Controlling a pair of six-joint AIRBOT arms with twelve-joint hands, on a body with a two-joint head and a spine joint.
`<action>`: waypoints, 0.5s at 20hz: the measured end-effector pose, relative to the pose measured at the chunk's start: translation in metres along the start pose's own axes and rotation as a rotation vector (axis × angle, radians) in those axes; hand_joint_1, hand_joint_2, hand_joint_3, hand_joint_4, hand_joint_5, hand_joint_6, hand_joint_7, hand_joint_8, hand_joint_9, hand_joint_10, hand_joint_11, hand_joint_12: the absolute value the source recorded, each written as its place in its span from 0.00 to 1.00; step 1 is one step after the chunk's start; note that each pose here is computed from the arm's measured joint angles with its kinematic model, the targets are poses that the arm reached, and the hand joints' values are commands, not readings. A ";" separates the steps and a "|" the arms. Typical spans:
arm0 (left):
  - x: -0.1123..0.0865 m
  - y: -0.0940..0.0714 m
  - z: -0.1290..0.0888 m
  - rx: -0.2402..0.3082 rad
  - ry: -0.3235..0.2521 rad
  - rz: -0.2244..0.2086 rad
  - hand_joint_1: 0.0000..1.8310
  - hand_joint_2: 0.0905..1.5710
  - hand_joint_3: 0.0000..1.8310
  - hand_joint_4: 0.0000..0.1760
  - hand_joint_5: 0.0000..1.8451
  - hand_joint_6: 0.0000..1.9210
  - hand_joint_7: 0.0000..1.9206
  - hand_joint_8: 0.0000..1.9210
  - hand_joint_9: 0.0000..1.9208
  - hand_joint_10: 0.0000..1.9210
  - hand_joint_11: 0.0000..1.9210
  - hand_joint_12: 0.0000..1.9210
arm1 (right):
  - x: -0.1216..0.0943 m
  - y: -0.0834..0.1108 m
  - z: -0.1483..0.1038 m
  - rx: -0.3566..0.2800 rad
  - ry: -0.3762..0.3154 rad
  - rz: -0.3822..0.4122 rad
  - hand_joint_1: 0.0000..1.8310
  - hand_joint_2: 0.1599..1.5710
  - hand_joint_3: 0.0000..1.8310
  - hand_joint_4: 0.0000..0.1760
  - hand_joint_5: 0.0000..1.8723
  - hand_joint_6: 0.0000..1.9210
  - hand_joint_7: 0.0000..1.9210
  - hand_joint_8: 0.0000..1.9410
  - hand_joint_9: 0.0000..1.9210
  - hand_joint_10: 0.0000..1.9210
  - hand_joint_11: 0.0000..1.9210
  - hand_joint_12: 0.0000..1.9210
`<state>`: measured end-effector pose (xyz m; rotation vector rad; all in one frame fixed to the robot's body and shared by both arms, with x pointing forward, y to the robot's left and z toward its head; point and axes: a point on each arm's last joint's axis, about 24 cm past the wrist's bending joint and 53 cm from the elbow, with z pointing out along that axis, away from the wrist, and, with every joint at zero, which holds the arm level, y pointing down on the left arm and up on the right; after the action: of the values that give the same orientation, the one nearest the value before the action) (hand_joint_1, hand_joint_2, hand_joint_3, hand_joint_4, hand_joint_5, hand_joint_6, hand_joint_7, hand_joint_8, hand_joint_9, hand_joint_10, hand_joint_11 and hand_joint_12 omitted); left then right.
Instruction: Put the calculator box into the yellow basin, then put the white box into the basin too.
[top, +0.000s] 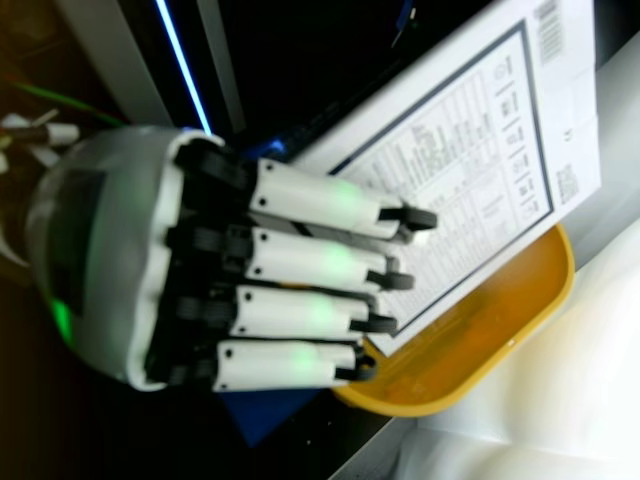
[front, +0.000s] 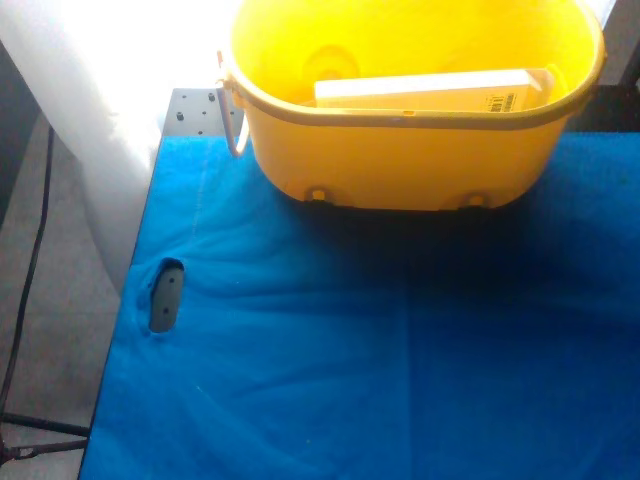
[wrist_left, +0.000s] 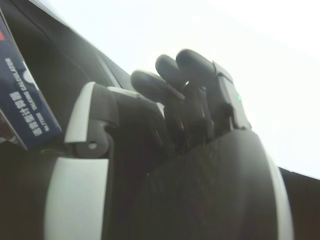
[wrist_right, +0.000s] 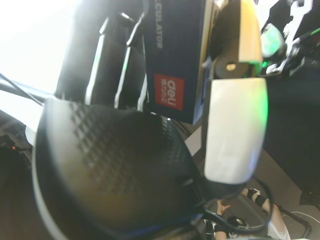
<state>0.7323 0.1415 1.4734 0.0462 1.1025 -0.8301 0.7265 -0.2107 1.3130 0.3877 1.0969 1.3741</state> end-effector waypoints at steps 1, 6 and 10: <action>-0.004 -0.003 0.000 0.006 -0.007 0.004 0.65 0.79 0.00 0.00 0.41 0.61 0.37 0.85 0.34 0.84 0.29 0.94 | 0.001 0.000 0.000 0.001 0.001 0.001 0.82 0.64 0.00 0.00 0.51 0.47 0.57 0.41 0.57 0.45 0.45 0.75; -0.030 -0.022 -0.004 0.050 -0.057 0.031 0.66 0.78 0.00 0.00 0.43 0.57 0.38 0.85 0.36 0.86 0.32 0.96 | 0.012 -0.007 0.006 0.041 0.030 -0.124 0.76 0.64 0.00 0.00 0.50 0.50 0.58 0.39 0.54 0.54 0.49 0.61; -0.034 -0.013 -0.012 0.032 -0.054 0.040 0.66 0.78 0.00 0.00 0.43 0.57 0.38 0.85 0.36 0.86 0.32 0.96 | 0.034 -0.016 0.003 0.095 0.093 -0.201 0.76 0.64 0.00 0.00 0.50 0.50 0.58 0.39 0.54 0.54 0.49 0.61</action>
<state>0.7086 0.1568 1.4991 0.0715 1.0344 -0.8091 0.7330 -0.1828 1.2887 0.2761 1.2465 1.1745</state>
